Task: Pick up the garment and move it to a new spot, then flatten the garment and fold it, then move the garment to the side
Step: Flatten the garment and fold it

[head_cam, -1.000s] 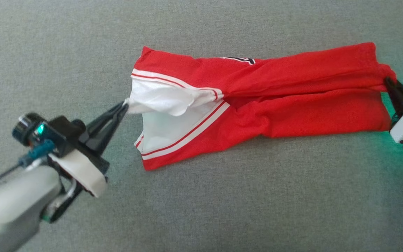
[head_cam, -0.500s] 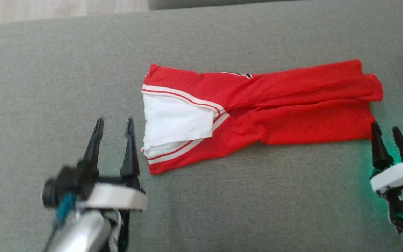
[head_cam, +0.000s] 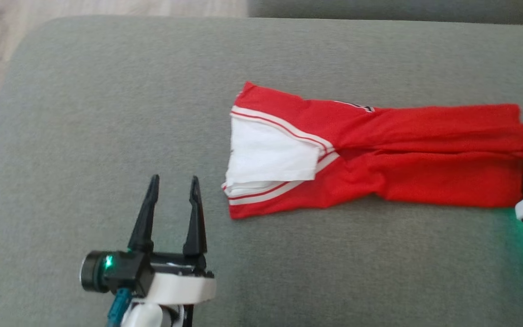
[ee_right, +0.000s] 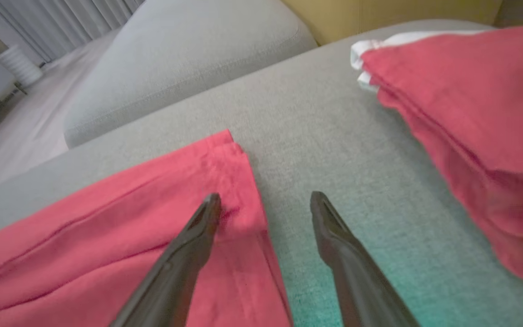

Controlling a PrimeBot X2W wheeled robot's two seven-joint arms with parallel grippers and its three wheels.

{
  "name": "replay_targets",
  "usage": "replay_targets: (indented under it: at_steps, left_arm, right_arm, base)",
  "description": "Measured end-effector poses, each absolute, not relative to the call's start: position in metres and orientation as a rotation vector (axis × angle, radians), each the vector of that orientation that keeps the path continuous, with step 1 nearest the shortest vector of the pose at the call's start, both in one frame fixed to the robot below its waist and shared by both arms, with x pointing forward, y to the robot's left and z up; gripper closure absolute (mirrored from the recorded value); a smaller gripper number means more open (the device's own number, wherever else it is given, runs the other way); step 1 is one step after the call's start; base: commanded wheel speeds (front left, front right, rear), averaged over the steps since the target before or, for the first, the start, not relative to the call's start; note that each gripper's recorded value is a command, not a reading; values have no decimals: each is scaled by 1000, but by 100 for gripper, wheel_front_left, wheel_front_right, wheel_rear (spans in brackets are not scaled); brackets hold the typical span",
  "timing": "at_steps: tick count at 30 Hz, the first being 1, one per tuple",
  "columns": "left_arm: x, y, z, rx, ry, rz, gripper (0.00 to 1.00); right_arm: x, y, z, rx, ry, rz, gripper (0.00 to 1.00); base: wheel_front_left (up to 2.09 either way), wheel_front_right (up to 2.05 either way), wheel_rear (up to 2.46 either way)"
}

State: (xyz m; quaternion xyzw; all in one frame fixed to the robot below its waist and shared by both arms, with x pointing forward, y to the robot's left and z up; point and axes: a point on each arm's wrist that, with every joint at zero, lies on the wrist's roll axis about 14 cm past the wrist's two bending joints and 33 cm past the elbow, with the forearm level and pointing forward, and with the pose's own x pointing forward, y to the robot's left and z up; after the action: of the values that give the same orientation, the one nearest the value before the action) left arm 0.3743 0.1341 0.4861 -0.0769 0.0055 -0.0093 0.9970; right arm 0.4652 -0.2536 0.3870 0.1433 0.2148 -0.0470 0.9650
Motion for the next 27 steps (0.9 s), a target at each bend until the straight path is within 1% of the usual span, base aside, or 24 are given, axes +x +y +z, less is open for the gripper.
replay_targets:
  at_steps: [3, 4, 6, 7, 8, 11, 16, 20, 24, 27]
  left_arm:
    - [366, 142, 479, -152, 31, 8, 0]
    - [364, 143, 477, -151, 36, 9, 0]
    - [362, 145, 476, -151, 40, 15, 0]
    - [362, 147, 476, -155, 38, 20, 0]
    - [362, 148, 477, -154, 34, 25, 0]
    - [363, 148, 480, -150, 24, 21, 0]
    - [367, 143, 483, -159, 11, -5, 0]
    - [369, 133, 482, -157, 12, -46, 0]
    - [371, 124, 480, -162, 20, -77, 0]
    - [372, 120, 479, -164, 25, -90, 0]
  right_arm:
    - [462, -248, 365, 271, 540, -95, 0]
    - [460, -246, 358, 271, 576, -95, 5]
    - [460, -235, 352, 283, 613, -78, 27]
    - [462, -231, 353, 289, 619, -70, 61]
    - [464, -228, 354, 290, 621, -61, 100]
    - [463, -220, 355, 307, 620, -45, 100]
    - [458, -230, 364, 291, 586, -51, 100]
    - [451, -271, 378, 220, 546, -101, 100]
    - [454, -317, 407, 137, 483, -150, 100]
    - [462, -320, 427, 115, 441, -130, 100]
  base:
    - [0, 0, 0]
    - [0, 0, 0]
    - [0, 0, 0]
    - [0, 0, 0]
    - [0, 0, 0]
    - [0, 0, 0]
    - [0, 0, 0]
    - [0, 0, 0]
    - [0, 0, 0]
    - [0, 0, 0]
